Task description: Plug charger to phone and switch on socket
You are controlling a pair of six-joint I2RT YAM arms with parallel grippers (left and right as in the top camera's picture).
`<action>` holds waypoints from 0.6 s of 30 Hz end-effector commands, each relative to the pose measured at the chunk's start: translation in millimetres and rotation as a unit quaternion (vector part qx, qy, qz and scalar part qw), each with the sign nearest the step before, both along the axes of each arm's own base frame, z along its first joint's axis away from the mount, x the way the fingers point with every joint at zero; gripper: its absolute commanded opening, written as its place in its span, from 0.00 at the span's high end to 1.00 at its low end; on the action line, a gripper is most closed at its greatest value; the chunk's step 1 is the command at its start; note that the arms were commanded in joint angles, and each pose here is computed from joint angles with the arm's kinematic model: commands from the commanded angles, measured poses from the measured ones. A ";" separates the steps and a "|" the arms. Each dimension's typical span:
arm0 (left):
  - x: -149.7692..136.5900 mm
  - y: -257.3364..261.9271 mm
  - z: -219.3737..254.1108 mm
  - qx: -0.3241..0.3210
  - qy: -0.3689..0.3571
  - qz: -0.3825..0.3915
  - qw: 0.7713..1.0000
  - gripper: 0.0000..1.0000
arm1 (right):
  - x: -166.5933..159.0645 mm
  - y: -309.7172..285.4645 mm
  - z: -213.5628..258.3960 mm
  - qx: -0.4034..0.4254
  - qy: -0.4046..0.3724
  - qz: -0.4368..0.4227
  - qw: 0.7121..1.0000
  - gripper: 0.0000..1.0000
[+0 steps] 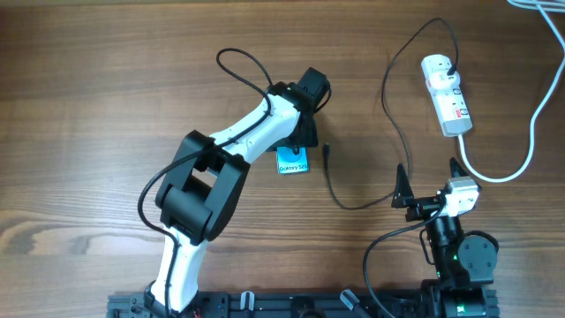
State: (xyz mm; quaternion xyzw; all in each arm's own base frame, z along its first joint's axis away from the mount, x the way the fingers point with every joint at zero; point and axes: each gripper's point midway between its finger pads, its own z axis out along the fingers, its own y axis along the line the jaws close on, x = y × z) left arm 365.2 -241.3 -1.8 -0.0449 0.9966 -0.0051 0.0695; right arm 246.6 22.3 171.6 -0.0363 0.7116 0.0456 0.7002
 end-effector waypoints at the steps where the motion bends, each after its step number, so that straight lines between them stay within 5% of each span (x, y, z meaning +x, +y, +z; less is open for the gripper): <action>1: -19.3 -2.6 -8.9 -0.013 0.042 0.002 0.999 0.28 | -0.1 -0.9 1.3 -0.005 -0.004 -0.003 1.000 0.00; 14: -8.4 -8.5 71.3 -0.064 -0.031 0.000 0.997 0.27 | -0.1 -0.9 1.3 -0.005 -0.004 -0.003 1.000 0.00; 18: 2.8 -7.9 68.3 -0.055 -0.054 0.003 0.997 0.16 | -0.1 -0.8 1.2 -0.005 -0.004 -0.003 1.000 0.00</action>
